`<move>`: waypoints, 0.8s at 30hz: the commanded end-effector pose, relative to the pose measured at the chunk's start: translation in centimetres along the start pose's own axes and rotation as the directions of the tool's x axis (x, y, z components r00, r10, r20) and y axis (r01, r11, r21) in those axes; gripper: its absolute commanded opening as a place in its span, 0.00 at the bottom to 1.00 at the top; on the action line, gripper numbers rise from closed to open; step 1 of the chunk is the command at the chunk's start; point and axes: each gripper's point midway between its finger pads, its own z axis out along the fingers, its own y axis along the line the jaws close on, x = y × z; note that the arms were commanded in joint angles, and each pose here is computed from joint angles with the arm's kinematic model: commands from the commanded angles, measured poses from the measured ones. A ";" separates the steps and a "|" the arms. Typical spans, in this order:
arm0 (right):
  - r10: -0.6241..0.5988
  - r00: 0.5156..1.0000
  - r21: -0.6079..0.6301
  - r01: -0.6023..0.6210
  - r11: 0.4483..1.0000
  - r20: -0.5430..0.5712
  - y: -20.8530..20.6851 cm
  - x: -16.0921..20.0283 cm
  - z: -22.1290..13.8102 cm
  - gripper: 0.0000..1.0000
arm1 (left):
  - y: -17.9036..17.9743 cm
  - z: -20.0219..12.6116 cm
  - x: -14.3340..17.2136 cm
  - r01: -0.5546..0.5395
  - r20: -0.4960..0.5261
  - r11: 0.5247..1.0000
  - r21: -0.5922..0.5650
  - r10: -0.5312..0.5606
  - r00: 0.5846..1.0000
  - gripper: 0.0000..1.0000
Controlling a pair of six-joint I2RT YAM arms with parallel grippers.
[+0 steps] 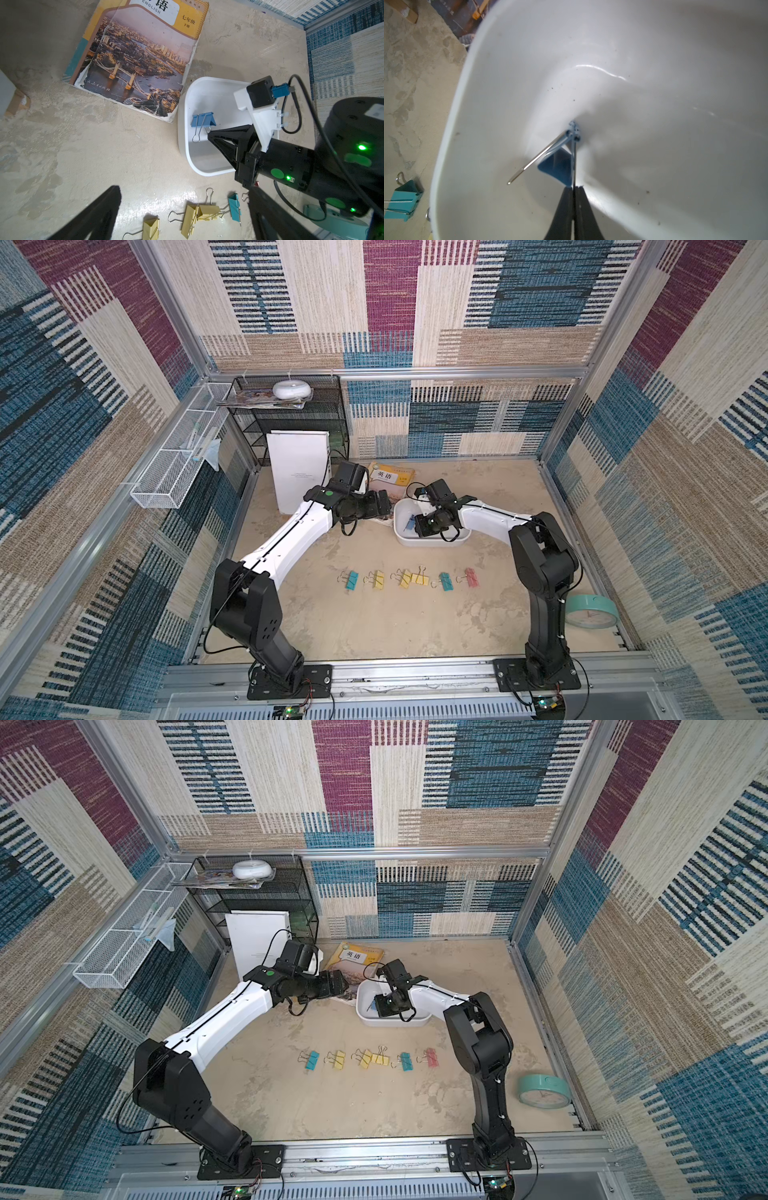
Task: Take out the binder clips from the storage box
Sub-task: Pick up the binder clip from the storage box.
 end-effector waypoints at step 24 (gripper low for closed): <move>0.144 0.988 0.429 -0.152 0.890 0.051 -5.7 4.8 -12.9 0.00 | -1.4 1.4 -1.0 0.006 0.028 0.995 0.095 -0.009 1.000 0.99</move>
